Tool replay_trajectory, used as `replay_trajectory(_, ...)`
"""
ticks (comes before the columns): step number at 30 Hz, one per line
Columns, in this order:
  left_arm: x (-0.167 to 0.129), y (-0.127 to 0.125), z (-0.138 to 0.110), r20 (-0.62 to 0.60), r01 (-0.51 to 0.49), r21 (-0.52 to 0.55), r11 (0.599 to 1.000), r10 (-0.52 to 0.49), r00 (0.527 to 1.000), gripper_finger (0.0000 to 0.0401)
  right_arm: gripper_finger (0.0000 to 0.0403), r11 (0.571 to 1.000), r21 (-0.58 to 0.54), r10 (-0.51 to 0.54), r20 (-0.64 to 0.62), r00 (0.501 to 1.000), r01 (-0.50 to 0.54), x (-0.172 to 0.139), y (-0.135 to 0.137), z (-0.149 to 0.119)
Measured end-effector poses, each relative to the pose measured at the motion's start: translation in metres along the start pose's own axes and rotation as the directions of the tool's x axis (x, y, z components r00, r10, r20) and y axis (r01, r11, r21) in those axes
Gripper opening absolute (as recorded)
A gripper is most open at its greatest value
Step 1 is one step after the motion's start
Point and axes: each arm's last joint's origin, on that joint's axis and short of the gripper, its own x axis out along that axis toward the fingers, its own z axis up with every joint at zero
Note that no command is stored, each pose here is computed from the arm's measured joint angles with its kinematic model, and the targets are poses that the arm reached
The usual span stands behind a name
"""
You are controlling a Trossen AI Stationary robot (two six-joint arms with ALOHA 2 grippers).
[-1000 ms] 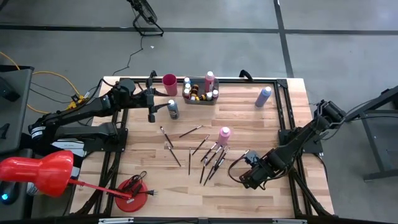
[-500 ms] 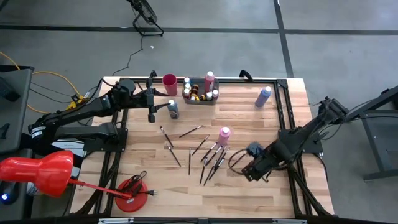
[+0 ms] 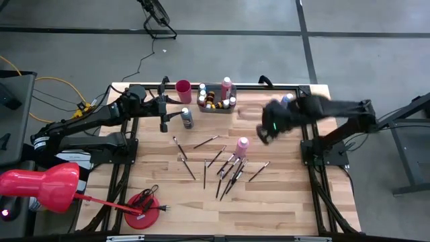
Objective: Pick & Place Paint Supplies
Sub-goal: Put the small dark blue paint bottle into the black bin
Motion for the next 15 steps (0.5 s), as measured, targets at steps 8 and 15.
replay_trajectory(8,0.000,0.000,0.000,0.001,0.000,0.000,1.000,0.000,1.000,0.0152,0.0115,0.998,0.027,-0.060,0.120,0.991,0.058,0.030,-0.047,0.074)
replay_trajectory(15,0.000,0.000,0.000,0.001,0.000,0.000,1.000,0.000,1.000,0.0152,0.0115,1.000,-0.015,0.000,0.150,0.989,0.003,0.069,-0.064,0.121)
